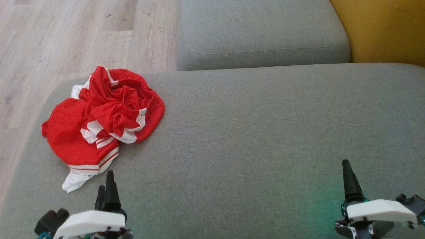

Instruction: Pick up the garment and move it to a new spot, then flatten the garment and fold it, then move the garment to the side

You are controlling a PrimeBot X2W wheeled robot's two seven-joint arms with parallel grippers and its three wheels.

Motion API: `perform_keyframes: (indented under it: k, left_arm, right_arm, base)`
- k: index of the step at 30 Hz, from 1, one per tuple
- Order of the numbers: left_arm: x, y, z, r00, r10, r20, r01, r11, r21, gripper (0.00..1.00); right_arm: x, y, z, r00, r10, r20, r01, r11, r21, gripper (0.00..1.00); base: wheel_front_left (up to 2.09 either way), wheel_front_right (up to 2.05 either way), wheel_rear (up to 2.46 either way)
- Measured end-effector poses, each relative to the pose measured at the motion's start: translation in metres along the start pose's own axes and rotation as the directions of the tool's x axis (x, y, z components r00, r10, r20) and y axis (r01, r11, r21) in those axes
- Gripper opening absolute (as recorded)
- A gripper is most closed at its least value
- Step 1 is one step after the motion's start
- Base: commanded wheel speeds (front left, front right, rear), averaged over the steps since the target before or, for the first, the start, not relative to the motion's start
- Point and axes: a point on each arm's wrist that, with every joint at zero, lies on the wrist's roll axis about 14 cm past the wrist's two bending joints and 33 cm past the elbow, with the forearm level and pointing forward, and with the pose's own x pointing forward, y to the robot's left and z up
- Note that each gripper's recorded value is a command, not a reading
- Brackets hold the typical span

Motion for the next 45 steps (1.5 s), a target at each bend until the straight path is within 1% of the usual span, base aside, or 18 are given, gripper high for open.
perform_keyframes:
  k: [3,11,21,23,27,31,36,40,45]
  left_arm:
    - [-0.004,0.003,-0.003,1.0,0.01,-0.002,-0.01,0.999,0.035,1.0]
    - [-0.006,-0.003,-0.003,1.0,-0.003,0.013,0.001,0.991,0.137,1.0]
    - [-0.009,-0.013,-0.006,0.999,-0.028,0.025,0.02,0.963,0.269,1.0]
    - [-0.01,-0.013,-0.007,0.999,-0.029,0.026,0.02,0.959,0.281,1.0]
    - [-0.011,-0.021,-0.008,0.998,-0.055,0.031,0.042,0.946,0.321,1.0]
    - [-0.012,-0.025,-0.008,0.996,-0.076,0.035,0.058,0.929,0.365,1.0]
    - [-0.014,-0.033,-0.01,0.994,-0.107,0.037,0.081,0.9,0.428,1.0]
    - [-0.015,-0.035,-0.009,0.992,-0.117,0.05,0.079,0.876,0.476,1.0]
    - [-0.018,-0.041,-0.012,0.989,-0.138,0.053,0.089,0.84,0.535,1.0]
  right_arm:
    - [0.0,0.004,-0.001,1.0,0.013,0.002,-0.013,0.999,-0.038,1.0]
    - [-0.004,0.009,-0.007,0.999,0.034,-0.011,-0.036,0.989,-0.145,1.0]
    - [-0.004,0.022,-0.014,0.997,0.078,-0.024,-0.082,0.958,-0.275,1.0]
    - [-0.004,0.023,-0.014,0.996,0.083,-0.023,-0.086,0.954,-0.287,1.0]
    - [-0.005,0.027,-0.015,0.995,0.097,-0.024,-0.099,0.934,-0.343,1.0]
    - [-0.005,0.033,-0.012,0.993,0.119,-0.017,-0.116,0.907,-0.404,1.0]
    - [-0.008,0.034,-0.013,0.992,0.129,-0.014,-0.121,0.878,-0.462,1.0]
    - [-0.012,0.031,-0.015,0.992,0.128,-0.019,-0.12,0.855,-0.505,1.0]
    - [-0.014,0.034,-0.017,0.989,0.145,-0.023,-0.133,0.818,-0.56,1.0]
  base:
    - [0.0,0.0,0.0]
    - [0.0,0.0,0.0]
    - [0.0,0.0,0.0]
    - [0.0,0.0,0.0]
    - [0.0,0.0,0.0]
    - [0.0,0.0,0.0]
    - [0.0,0.0,0.0]
    - [0.0,0.0,0.0]
    - [0.0,0.0,0.0]
